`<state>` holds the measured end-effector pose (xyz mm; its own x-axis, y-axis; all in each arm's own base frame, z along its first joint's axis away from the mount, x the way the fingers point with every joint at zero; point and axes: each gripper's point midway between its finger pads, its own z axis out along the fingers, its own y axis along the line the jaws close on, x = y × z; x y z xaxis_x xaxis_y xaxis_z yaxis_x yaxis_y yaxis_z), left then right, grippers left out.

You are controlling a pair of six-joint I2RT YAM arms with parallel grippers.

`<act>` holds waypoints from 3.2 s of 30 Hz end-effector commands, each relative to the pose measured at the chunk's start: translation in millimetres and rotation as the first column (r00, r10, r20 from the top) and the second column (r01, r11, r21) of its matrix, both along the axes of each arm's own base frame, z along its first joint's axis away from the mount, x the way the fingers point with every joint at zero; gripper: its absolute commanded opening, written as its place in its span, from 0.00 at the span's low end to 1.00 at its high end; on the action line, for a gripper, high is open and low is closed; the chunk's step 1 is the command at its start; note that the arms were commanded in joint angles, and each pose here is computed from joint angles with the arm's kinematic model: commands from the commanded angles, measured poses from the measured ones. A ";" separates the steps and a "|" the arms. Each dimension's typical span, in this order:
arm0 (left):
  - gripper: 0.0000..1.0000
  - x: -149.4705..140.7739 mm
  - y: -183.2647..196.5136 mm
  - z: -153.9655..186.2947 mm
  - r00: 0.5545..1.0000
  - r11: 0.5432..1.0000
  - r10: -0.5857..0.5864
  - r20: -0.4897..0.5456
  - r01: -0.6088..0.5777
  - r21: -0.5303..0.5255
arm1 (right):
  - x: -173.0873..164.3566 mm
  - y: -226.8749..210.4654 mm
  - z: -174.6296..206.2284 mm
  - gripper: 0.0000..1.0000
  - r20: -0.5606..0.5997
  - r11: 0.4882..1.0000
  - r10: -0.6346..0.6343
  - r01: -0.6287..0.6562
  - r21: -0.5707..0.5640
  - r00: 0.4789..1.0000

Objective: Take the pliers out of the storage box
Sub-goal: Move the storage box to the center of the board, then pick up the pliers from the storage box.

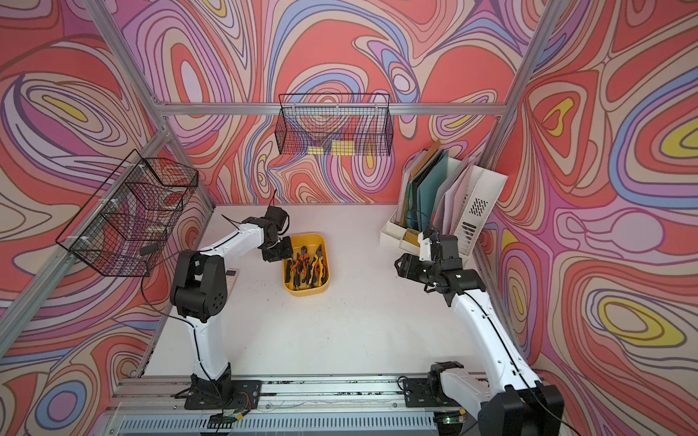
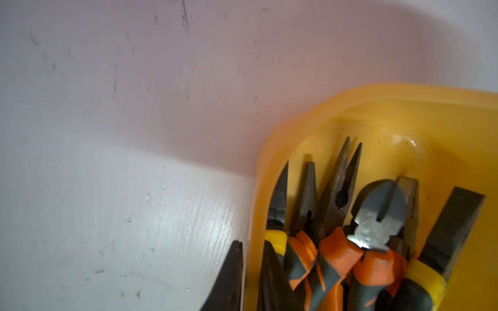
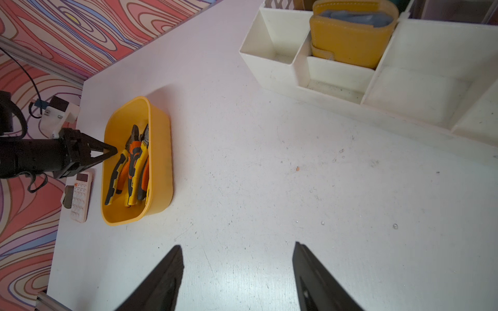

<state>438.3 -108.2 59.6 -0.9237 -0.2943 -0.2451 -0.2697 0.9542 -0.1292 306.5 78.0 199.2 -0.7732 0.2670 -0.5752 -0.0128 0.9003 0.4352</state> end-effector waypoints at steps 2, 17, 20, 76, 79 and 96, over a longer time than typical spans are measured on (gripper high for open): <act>0.03 -3.6 1.2 -9.5 1.000 1.000 0.017 -0.024 -0.017 -0.014 | -2.2 3.0 -4.7 0.68 -0.013 1.000 0.009 -0.009 0.007 1.000; 0.00 -51.0 -47.6 -9.7 0.994 0.978 -0.103 -0.037 0.094 -0.187 | -7.5 1.6 6.1 0.69 0.005 1.000 -0.007 0.006 0.018 1.000; 0.00 -70.6 -64.9 -7.9 0.986 0.969 -0.157 -0.046 0.145 -0.201 | -12.6 2.6 9.4 0.69 0.008 1.000 -0.005 0.005 0.028 1.000; 0.74 -232.5 -9.7 138.9 0.830 0.968 -0.015 0.558 0.152 -0.200 | -111.8 240.0 -95.3 0.55 -0.453 0.976 0.159 -0.210 -0.064 0.877; 0.74 -234.5 -15.0 136.8 0.835 0.961 -0.038 0.549 0.181 -0.209 | -114.0 239.5 -104.7 0.53 -0.475 0.975 0.148 -0.209 -0.077 0.867; 0.74 -237.0 -24.1 122.3 0.857 0.954 -0.086 0.508 0.218 -0.206 | -122.0 238.2 -139.3 0.45 -0.546 0.970 0.122 -0.216 -0.111 0.829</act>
